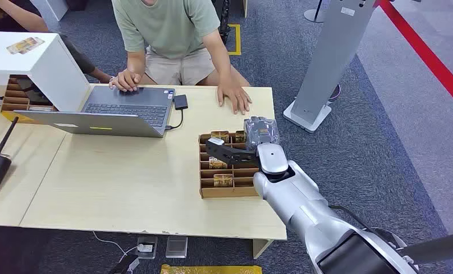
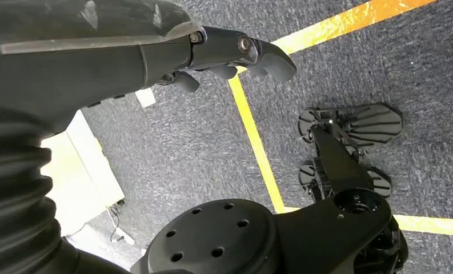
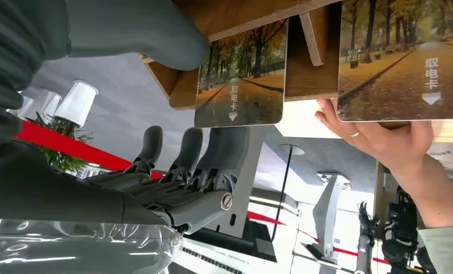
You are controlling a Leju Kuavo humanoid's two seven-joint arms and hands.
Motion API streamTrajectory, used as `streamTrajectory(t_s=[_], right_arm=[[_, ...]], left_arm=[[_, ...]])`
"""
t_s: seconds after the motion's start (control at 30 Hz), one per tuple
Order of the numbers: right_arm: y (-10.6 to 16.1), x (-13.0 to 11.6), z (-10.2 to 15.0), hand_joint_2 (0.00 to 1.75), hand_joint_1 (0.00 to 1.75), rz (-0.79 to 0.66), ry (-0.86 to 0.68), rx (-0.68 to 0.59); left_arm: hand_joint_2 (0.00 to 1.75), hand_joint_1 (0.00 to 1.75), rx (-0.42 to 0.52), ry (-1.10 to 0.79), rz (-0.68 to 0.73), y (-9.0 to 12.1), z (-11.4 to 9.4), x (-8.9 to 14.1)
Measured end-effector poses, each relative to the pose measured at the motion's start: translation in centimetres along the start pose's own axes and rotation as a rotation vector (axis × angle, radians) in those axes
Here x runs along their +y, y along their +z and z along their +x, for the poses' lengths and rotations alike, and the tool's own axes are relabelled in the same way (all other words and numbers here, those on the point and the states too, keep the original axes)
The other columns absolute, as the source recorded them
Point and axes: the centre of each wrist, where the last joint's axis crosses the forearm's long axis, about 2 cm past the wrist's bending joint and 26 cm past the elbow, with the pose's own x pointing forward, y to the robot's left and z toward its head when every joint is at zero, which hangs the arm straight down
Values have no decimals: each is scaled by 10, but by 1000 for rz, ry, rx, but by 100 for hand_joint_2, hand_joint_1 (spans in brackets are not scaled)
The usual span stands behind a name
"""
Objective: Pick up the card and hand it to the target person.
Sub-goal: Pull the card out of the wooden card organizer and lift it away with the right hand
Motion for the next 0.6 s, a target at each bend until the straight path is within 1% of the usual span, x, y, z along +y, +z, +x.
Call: streamTrajectory(t_s=[0.17,0.33,0.6], right_arm=[[0,0,0,175,115,-6,-1,-6],[1,-1,3,175,115,-16,-4,-19],[2,-4,11,175,108,-30,-13,-47]], left_arm=[[175,0,0,-3,2,0,0,-1],[175,0,-4,-1,4,0,1,-2],[175,0,-14,10,4,0,3,-7]])
